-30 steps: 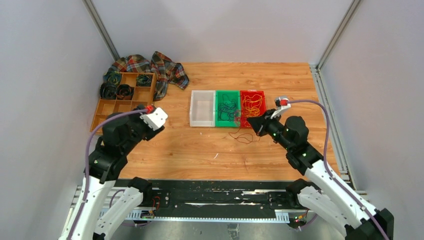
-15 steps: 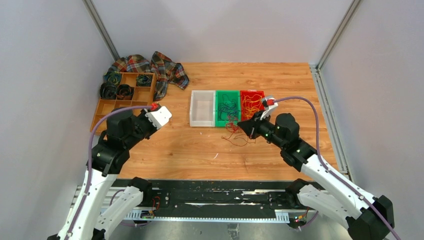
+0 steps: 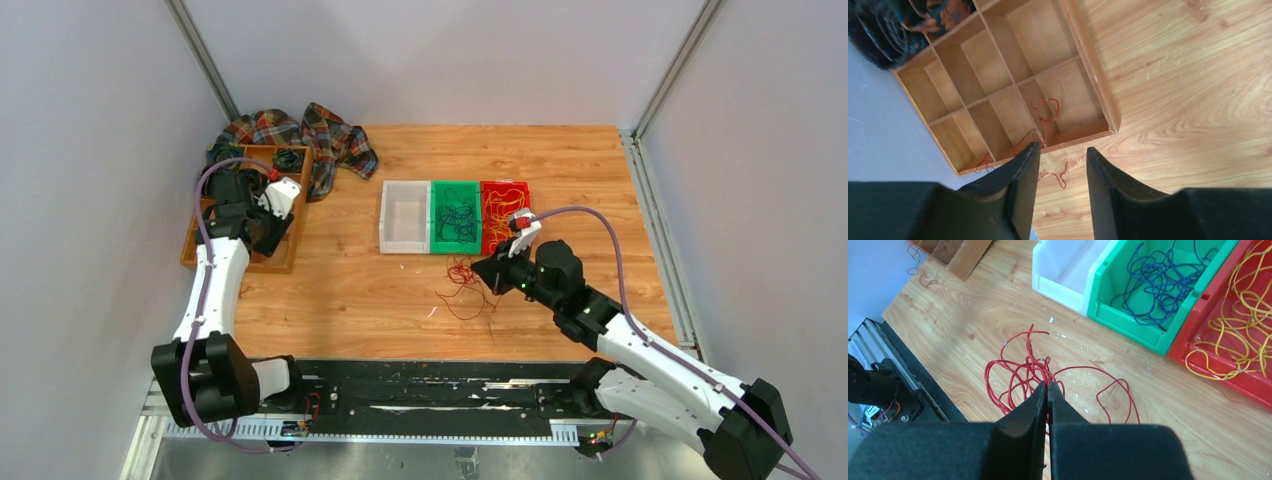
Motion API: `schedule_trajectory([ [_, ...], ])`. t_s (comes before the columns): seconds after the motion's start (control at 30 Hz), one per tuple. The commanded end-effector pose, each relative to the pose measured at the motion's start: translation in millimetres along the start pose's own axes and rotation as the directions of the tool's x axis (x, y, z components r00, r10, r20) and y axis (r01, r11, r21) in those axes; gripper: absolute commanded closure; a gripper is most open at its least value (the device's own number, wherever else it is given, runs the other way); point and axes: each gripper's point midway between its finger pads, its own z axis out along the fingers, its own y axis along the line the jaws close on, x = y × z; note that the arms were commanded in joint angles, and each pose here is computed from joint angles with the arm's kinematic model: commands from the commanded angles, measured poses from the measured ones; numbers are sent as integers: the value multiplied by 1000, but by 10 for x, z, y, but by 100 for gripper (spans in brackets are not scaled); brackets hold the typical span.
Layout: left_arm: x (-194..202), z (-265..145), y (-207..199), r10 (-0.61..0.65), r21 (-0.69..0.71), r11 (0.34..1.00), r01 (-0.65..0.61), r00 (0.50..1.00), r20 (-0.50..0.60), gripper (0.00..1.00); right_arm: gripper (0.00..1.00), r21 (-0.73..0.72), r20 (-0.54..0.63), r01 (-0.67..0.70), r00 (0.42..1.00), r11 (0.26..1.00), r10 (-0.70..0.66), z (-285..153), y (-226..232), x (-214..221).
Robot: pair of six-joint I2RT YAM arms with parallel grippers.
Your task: Untangle the cables
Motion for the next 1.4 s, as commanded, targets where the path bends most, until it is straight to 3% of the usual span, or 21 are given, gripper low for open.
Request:
schedule_trajectory([
  [0.0,11,110,171,-24,-59,998,25,1000,16,47,99,-24,36,-19,999,1000,19,29,68,17],
  [0.13,170,262,374,-16,-114,993,11,999,-41,47,99,-36,9,-24,1000,999,25,82,95,83],
  [0.27,380,350,449,43,-58,997,-50,992,-117,52,99,-34,-46,-28,999,999,26,121,100,159],
  [0.5,714,505,446,76,-1,997,-77,985,-154,46,99,12,-118,-39,992,999,40,155,43,243],
  [0.77,850,686,564,23,42,999,-16,984,-178,43,99,43,-136,-36,990,998,41,192,22,183],
  [0.97,841,665,707,-62,9,998,64,984,-169,48,99,53,-129,-47,990,997,54,195,3,202],
  [1.37,965,558,675,-107,15,994,112,975,-195,54,99,72,-125,-24,992,997,33,160,-42,192],
])
